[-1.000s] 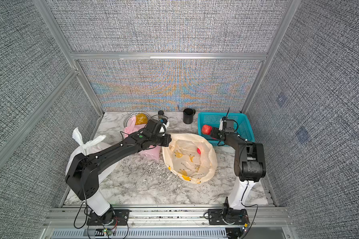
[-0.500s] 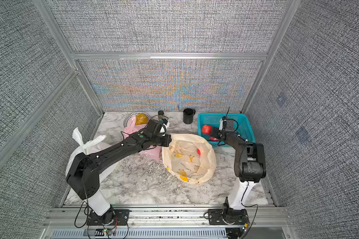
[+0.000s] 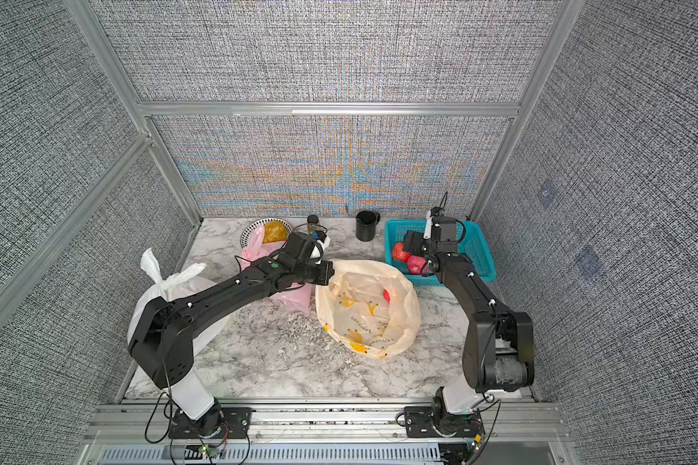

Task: Untie the knot of a plastic bag & take out the apple
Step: Place the apple in the basket, then adjust the apple in the plastic bag.

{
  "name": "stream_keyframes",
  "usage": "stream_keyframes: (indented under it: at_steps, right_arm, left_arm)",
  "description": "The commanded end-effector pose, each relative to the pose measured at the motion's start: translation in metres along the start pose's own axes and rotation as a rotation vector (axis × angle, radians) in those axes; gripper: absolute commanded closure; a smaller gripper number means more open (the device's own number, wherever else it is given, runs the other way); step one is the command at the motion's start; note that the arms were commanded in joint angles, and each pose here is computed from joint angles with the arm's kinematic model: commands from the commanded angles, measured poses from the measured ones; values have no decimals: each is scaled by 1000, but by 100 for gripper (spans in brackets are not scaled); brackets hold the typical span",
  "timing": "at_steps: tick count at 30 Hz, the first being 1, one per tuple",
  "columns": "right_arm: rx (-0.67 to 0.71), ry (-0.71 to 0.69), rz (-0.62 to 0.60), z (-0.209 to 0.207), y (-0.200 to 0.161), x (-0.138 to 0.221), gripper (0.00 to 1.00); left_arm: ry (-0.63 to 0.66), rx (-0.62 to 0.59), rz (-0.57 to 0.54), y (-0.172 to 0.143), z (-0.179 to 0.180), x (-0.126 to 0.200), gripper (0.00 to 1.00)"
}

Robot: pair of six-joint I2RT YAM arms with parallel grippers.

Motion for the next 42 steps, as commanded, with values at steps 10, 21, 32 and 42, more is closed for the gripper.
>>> stream_keyframes:
  at_steps: [10, 21, 32, 42]
  right_arm:
    - [169, 281, -55, 96, -18, 108, 32]
    - [285, 465, 181, 156, -100, 108, 43]
    - [195, 156, 349, 118, -143, 50, 19]
    - [145, -30, 329, 74, -147, 22, 12]
  left_arm:
    - [-42, -17, -18, 5, -10, 0, 96]
    - [-80, -45, -35, 10, -28, 2, 96]
    - [-83, -47, -37, 6, -28, 7, 96]
    - [-89, -53, -28, 7, -29, 3, 96]
Point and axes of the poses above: each gripper's point midway between its finger pads, its own x axis back along the fingers, its own z axis along the line the jaws close on, y = z × x, the point moved 4 cm from there along x, back along the fingers, and after that the axes turned 13 degrees about x, right-handed, at the moved point
